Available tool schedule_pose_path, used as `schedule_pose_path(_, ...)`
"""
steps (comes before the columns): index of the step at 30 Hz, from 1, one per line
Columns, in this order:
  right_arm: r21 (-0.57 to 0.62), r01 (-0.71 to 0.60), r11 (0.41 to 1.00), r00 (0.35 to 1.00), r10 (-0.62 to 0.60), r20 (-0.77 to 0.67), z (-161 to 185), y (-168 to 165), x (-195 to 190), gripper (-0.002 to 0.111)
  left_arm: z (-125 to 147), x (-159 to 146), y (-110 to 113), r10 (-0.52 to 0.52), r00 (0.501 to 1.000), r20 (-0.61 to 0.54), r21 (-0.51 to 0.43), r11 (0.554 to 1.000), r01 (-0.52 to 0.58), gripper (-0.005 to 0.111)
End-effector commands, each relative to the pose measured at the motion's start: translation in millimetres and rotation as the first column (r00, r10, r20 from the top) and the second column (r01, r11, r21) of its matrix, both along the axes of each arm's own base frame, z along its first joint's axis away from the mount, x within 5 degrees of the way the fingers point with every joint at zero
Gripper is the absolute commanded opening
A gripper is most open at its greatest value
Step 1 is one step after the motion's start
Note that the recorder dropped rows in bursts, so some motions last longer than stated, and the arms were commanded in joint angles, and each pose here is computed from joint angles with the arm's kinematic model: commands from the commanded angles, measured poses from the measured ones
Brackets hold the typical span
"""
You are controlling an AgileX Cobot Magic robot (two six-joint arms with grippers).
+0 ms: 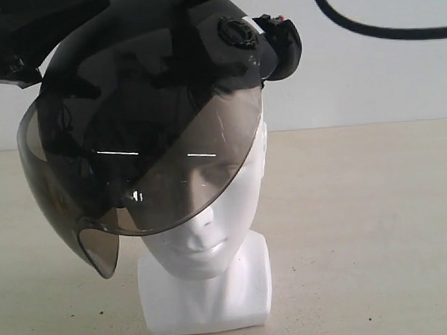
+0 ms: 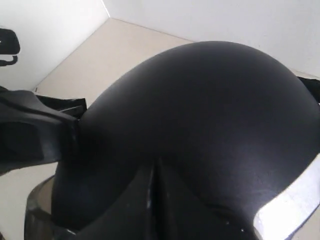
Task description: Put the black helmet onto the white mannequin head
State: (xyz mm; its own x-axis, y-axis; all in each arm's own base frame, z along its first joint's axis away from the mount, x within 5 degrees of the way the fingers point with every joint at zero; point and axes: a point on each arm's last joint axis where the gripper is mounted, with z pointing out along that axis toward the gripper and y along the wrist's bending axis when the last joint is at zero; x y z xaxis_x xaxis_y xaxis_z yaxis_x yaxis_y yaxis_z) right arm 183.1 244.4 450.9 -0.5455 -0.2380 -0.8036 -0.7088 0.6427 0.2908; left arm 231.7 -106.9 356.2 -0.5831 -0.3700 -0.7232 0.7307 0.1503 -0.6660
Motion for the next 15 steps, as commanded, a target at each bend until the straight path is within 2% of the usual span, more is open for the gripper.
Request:
schedule_pose_path(1,-0.119,0.028,0.993,0.999,-0.032,-0.03,-8,-8,0,0.0,-2,-4,-3,-0.043,0.999,-0.006,0.006,0.999,0.043,0.004)
schedule_pose_path(7,-0.199,0.031,0.98,0.997,-0.045,-0.07,-14,-13,-2,0.0,2,-8,-2,-0.042,0.999,0.011,0.001,0.999,0.042,0.004)
schedule_pose_path(15,-0.237,0.062,0.969,0.993,-0.083,-0.078,-17,-17,-1,0.0,10,-13,6,-0.007,0.999,0.048,0.0,1.0,0.007,0.004)
